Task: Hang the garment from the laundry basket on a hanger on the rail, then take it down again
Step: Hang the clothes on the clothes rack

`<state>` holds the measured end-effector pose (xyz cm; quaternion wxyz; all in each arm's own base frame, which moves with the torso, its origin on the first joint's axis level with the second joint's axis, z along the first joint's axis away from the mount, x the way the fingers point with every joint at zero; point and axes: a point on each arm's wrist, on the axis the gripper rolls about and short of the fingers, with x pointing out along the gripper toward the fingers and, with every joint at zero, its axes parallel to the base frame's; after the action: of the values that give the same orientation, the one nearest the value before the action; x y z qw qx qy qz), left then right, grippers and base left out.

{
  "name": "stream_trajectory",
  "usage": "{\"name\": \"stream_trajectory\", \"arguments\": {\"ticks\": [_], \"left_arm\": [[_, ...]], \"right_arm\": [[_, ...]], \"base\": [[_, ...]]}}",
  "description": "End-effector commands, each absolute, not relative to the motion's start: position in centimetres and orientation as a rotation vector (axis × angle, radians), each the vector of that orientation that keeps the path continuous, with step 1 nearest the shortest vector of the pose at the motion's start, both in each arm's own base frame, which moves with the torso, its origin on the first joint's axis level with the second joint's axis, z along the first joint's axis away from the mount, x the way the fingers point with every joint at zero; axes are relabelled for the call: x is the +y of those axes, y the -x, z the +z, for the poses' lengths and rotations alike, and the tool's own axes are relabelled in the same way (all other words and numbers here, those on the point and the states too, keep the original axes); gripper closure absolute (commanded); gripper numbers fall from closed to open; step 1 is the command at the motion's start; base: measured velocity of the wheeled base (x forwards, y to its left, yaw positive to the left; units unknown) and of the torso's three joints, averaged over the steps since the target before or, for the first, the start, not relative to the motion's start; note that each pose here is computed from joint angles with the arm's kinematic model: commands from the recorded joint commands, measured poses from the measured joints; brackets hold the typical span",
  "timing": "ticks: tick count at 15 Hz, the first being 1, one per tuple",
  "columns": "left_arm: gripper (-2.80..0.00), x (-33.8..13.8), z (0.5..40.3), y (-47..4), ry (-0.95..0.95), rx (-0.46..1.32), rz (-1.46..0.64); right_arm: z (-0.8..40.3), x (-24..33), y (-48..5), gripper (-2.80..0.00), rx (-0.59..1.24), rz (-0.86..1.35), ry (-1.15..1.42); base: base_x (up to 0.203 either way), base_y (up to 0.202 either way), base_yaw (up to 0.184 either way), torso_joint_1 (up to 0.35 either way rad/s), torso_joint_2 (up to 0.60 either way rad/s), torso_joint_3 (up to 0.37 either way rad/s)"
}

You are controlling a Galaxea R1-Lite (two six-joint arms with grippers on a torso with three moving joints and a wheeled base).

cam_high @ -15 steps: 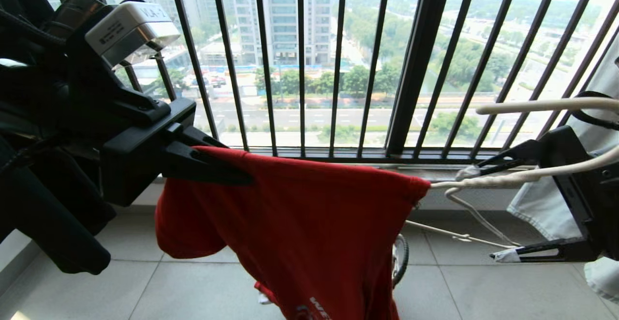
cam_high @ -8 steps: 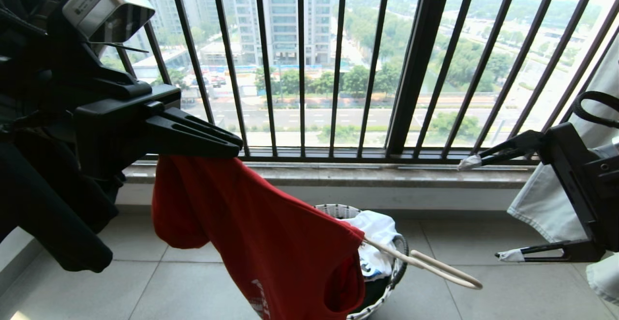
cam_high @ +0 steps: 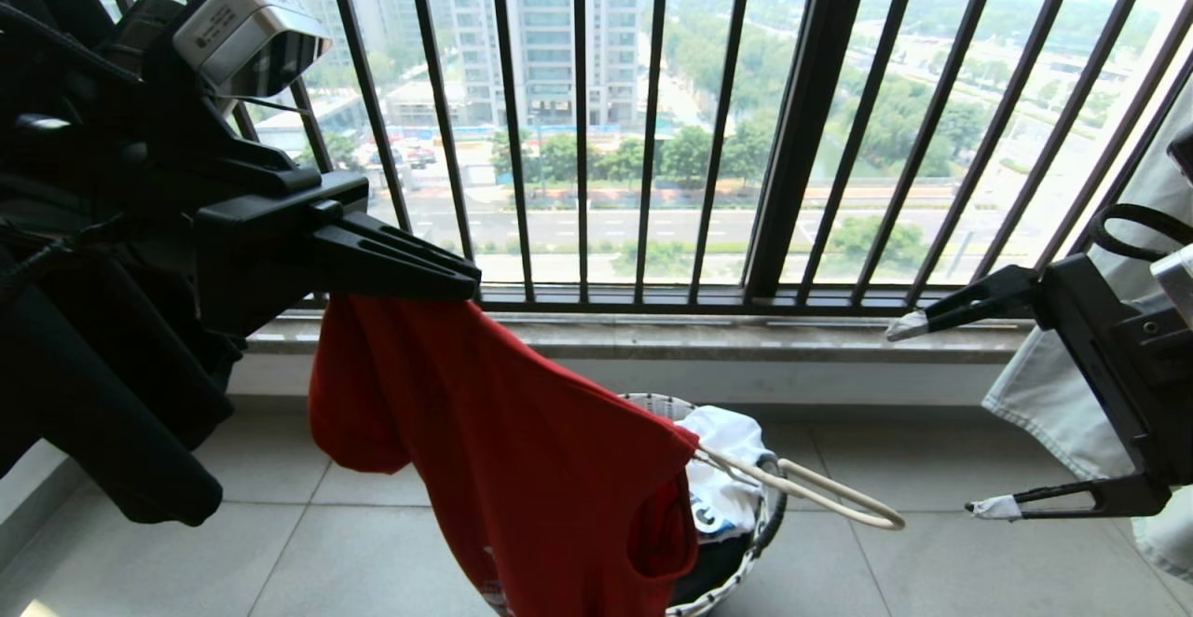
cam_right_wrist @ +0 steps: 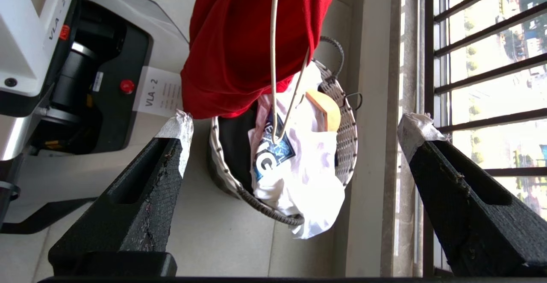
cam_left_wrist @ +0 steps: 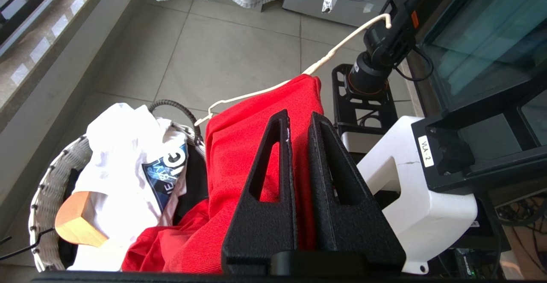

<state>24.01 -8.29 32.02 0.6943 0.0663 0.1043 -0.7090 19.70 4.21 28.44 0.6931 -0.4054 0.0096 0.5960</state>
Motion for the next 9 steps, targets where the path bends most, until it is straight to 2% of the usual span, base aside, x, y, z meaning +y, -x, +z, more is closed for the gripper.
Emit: {"name": "stream_trajectory", "arguments": {"ticks": [1, 9], "left_arm": [[0.0, -8.3, 32.0, -24.1, -0.146, 0.229, -1.588], [0.0, -7.9, 32.3, -24.0, -0.152, 0.217, -1.573]], "right_arm": [[27.7, 4.2, -20.7, -2.8, 0.041, 1.351, 0.878], [24.4, 5.0, -23.9, -2.8, 0.172, 1.441, 0.718]], "base": [[0.0, 0.0, 0.0, 0.0, 0.0, 0.0], [0.0, 0.0, 0.0, 0.0, 0.0, 0.0]]}}
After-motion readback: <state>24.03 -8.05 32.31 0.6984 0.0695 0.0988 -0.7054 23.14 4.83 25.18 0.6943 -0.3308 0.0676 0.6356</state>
